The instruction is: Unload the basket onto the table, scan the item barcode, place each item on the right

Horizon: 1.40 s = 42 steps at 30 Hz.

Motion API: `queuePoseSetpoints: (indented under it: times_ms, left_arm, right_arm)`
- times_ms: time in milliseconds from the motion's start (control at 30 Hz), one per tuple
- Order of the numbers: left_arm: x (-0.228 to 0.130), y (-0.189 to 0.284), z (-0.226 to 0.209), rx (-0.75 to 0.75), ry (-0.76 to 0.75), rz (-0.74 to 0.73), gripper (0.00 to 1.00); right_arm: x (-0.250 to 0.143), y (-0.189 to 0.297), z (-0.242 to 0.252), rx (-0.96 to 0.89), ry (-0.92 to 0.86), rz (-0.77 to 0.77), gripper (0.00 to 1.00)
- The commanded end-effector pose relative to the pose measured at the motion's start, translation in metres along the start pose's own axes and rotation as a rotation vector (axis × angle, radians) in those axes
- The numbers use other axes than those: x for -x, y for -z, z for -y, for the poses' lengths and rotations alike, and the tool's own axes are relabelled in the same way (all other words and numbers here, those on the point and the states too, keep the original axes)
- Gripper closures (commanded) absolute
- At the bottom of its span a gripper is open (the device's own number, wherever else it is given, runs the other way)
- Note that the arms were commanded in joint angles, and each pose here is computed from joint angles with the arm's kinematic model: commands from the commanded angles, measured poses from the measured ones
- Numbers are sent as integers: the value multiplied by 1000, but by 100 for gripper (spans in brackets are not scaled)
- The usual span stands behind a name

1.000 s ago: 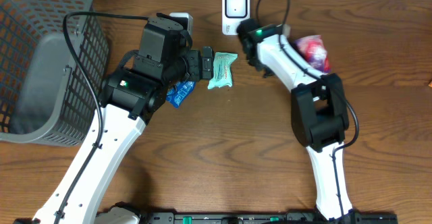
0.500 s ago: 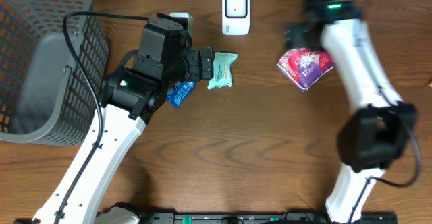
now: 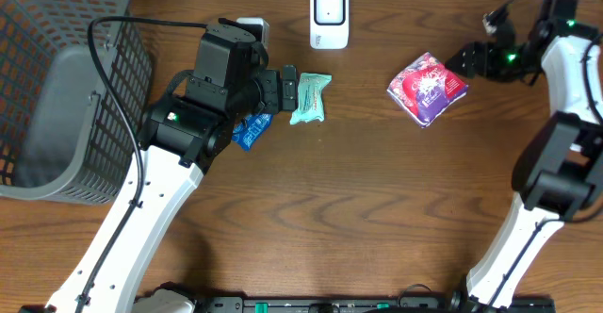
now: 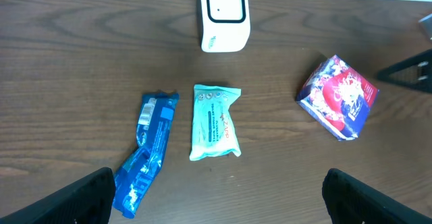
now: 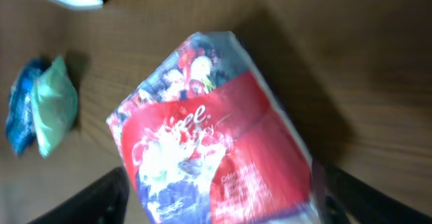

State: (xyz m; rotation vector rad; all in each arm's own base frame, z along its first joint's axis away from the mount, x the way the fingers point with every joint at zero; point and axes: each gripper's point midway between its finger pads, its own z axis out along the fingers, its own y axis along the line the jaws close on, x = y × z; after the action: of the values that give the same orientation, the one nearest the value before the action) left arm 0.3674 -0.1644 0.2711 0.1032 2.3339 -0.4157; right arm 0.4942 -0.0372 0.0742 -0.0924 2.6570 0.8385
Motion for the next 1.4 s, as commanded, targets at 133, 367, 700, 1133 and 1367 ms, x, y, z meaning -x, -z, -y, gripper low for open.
queuePoseSetpoints:
  times_ms: [133,367,700,1133,1367]
  left_arm:
    - [7,3,-1,10,7,19,2]
    - [7,3,-1,10,7,19,2]
    - [7,3,-1,10,7,19,2]
    - [7,3,-1,10,7,19,2]
    - [7,3,-1,10,7,19,2]
  right_arm:
    - [-23,-47,-6,178,-12,-70,32]
    - [-28,-47,-15,187,-33,-97,84]
    - [-18,-36,-66,294,-73,-90,99]
    - [102,-31,-178,95,-108,293,99]
    - [117,-81,-219,-71,-120,433,99]
